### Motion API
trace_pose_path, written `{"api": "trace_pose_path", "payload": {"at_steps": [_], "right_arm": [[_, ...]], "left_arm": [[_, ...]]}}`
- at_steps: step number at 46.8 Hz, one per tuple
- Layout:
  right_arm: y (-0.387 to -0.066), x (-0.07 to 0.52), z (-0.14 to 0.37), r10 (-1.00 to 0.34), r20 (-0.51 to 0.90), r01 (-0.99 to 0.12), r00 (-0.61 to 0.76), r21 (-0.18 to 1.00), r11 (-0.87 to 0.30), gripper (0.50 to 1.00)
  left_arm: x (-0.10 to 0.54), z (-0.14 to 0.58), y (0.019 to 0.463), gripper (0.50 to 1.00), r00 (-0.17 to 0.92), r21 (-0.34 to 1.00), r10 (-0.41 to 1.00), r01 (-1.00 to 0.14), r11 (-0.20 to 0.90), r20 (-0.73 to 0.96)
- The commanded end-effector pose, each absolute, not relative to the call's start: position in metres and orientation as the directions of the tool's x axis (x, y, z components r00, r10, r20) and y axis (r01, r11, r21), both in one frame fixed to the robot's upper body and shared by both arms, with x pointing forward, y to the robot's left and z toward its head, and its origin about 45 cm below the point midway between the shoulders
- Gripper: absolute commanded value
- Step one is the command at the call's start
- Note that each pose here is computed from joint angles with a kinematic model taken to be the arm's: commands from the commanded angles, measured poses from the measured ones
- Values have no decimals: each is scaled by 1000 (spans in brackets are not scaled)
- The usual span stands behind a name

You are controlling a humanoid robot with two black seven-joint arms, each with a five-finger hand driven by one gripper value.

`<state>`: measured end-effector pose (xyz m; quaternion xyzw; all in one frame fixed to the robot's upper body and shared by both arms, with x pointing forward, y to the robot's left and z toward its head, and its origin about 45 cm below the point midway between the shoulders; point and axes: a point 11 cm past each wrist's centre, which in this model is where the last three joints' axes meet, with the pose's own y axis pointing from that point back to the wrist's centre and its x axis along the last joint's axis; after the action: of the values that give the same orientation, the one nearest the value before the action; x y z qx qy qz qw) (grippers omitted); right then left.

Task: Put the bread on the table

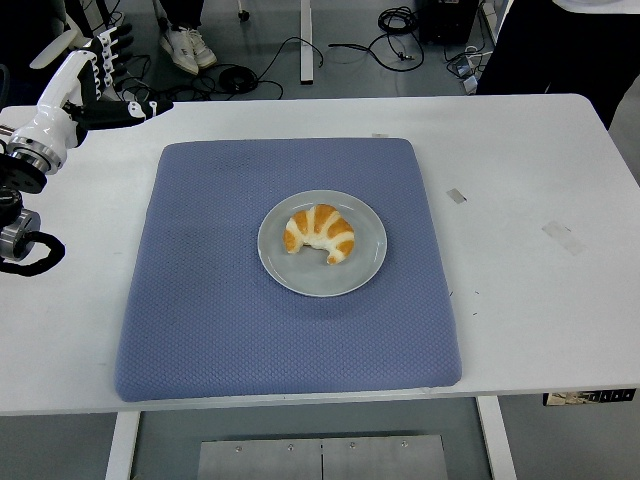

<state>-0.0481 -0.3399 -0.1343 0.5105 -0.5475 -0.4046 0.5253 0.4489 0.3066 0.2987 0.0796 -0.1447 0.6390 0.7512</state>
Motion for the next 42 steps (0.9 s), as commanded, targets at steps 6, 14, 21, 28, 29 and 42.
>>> {"api": "trace_pose_path", "payload": {"at_steps": [6, 14, 21, 28, 29, 42], "right_arm": [[-340, -48, -134, -984, 162, -134, 73, 979, 151, 1000], [-340, -48, -134, -984, 162, -134, 73, 979, 151, 1000], [-340, -48, -134, -984, 162, -134, 73, 979, 151, 1000], [-340, -48, -134, -984, 162, -134, 73, 979, 151, 1000], [-340, -48, -134, -984, 162, -134, 73, 979, 151, 1000], [-340, -48, -134, -984, 162, -134, 73, 979, 151, 1000]], "left_arm": [[449, 298, 307, 974, 142, -64, 938, -983, 171, 317], [449, 300, 309, 974, 138, -64, 937, -984, 167, 322], [449, 300, 309, 974, 138, -63, 937, -984, 166, 321], [451, 304, 307, 974, 138, -70, 937, -983, 168, 322], [451, 307, 307, 974, 136, -74, 936, -983, 169, 324], [456, 316, 287, 963, 193, -46, 891, -972, 232, 411]]}}
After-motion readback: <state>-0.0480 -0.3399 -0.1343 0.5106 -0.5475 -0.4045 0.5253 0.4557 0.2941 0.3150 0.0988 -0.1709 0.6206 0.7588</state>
